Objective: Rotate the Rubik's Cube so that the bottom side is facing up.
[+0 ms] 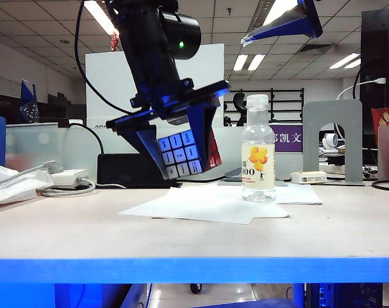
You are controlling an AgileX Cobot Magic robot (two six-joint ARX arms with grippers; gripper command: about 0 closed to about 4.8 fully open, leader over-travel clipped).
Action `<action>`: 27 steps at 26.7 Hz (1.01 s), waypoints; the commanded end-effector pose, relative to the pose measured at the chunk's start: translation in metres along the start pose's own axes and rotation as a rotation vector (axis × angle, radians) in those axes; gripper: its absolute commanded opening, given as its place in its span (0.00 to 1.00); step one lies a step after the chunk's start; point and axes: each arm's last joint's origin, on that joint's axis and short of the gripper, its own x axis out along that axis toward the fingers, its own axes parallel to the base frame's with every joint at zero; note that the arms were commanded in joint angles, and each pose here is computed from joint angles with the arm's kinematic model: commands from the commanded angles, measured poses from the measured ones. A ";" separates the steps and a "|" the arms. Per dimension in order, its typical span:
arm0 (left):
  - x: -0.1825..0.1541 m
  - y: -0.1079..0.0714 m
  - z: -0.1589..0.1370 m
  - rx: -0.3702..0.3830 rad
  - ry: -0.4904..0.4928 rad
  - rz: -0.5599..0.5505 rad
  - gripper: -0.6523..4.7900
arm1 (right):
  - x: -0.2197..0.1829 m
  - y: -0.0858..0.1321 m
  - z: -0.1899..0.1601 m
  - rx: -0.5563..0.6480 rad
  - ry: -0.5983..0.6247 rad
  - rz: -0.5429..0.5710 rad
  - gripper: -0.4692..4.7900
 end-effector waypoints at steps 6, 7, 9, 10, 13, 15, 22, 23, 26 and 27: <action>0.052 -0.014 0.004 0.003 0.075 -0.055 0.71 | -0.002 0.003 0.001 -0.044 -0.009 0.009 0.84; 0.056 -0.015 0.003 0.009 0.082 -0.045 0.71 | -0.002 0.003 0.001 -0.047 -0.006 0.009 0.84; 0.063 -0.015 0.002 0.010 0.097 -0.014 0.71 | -0.002 0.003 0.000 -0.044 0.000 0.008 0.84; 0.064 -0.016 0.002 0.017 0.096 -0.004 0.75 | -0.002 0.003 0.000 -0.046 0.001 0.011 0.84; 0.067 -0.016 0.003 0.050 0.091 -0.007 1.00 | -0.001 0.002 0.000 -0.047 0.000 0.011 0.84; 0.069 -0.016 0.004 0.052 0.085 -0.009 1.00 | -0.001 0.002 0.000 -0.051 0.000 0.011 0.84; 0.038 -0.026 0.022 0.193 -0.024 0.061 1.00 | -0.004 0.006 0.000 -0.083 -0.014 0.016 0.84; 0.030 -0.028 0.025 0.205 -0.045 0.065 1.00 | -0.005 0.007 0.001 -0.095 -0.024 0.019 0.84; -0.001 -0.039 0.040 0.220 -0.151 0.033 1.00 | -0.008 0.011 0.003 -0.121 -0.046 0.022 0.84; -0.010 -0.042 0.043 0.223 -0.178 0.031 1.00 | -0.008 0.011 0.003 -0.122 -0.046 0.022 0.84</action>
